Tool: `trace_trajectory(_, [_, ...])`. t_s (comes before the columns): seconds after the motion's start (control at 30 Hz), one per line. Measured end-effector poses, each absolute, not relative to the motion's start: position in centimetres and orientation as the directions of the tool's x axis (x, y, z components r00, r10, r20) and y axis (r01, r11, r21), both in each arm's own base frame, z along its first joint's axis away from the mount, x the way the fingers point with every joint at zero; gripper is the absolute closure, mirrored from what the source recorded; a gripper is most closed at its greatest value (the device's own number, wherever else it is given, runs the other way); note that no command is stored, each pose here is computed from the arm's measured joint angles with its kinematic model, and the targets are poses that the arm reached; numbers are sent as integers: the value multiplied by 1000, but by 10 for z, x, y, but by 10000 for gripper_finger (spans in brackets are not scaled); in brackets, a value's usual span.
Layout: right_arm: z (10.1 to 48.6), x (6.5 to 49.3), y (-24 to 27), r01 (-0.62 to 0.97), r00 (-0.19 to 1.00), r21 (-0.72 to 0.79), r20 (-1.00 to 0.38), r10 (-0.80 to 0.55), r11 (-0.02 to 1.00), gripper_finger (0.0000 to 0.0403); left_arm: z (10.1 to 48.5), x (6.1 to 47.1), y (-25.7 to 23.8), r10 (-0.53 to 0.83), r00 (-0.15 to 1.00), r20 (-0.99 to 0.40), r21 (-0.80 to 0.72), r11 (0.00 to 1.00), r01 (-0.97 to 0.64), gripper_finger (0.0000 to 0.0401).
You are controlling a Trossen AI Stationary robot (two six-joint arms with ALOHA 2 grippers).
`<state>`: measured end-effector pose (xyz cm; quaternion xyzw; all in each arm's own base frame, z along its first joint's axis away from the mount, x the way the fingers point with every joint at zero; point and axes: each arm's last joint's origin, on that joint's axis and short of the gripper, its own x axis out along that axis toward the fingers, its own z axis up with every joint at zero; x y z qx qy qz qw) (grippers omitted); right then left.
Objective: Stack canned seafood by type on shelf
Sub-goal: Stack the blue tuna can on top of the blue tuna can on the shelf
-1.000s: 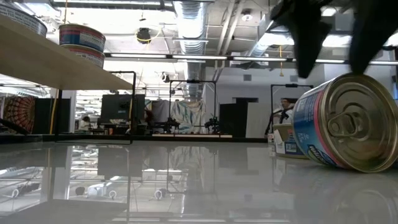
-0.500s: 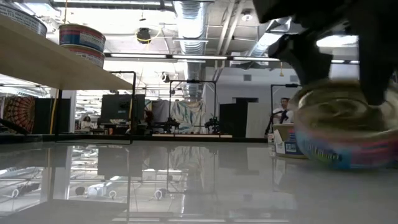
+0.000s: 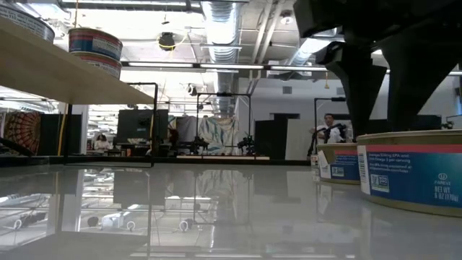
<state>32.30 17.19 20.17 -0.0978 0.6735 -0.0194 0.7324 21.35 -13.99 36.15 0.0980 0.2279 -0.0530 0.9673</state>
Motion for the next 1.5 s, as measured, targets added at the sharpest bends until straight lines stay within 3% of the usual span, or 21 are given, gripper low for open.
trace_trajectory(0.1, [204,321,177,-114,99,-166,-983,-156,979,133,361,214,-140,-57,891,-451,162,976,145,134])
trace_trajectory(0.27, [213,315,211,-183,244,-165,-963,-117,969,133,361,214,-140,-57,891,-451,157,977,142,134])
trace_trajectory(0.53, [214,284,256,-216,351,-241,-923,-155,946,133,363,214,-140,-49,899,-436,152,980,127,134])
trace_trajectory(0.8, [187,266,281,-317,349,-354,-906,-239,880,133,365,215,-141,-57,909,-413,139,982,125,134])
trace_trajectory(1.1, [153,286,262,-271,353,-576,-805,-478,771,133,366,216,-140,-32,915,-403,162,981,106,134])
trace_trajectory(1.5, [141,338,197,-200,268,-633,-769,-580,748,133,366,216,-140,-26,916,-401,164,981,100,134])
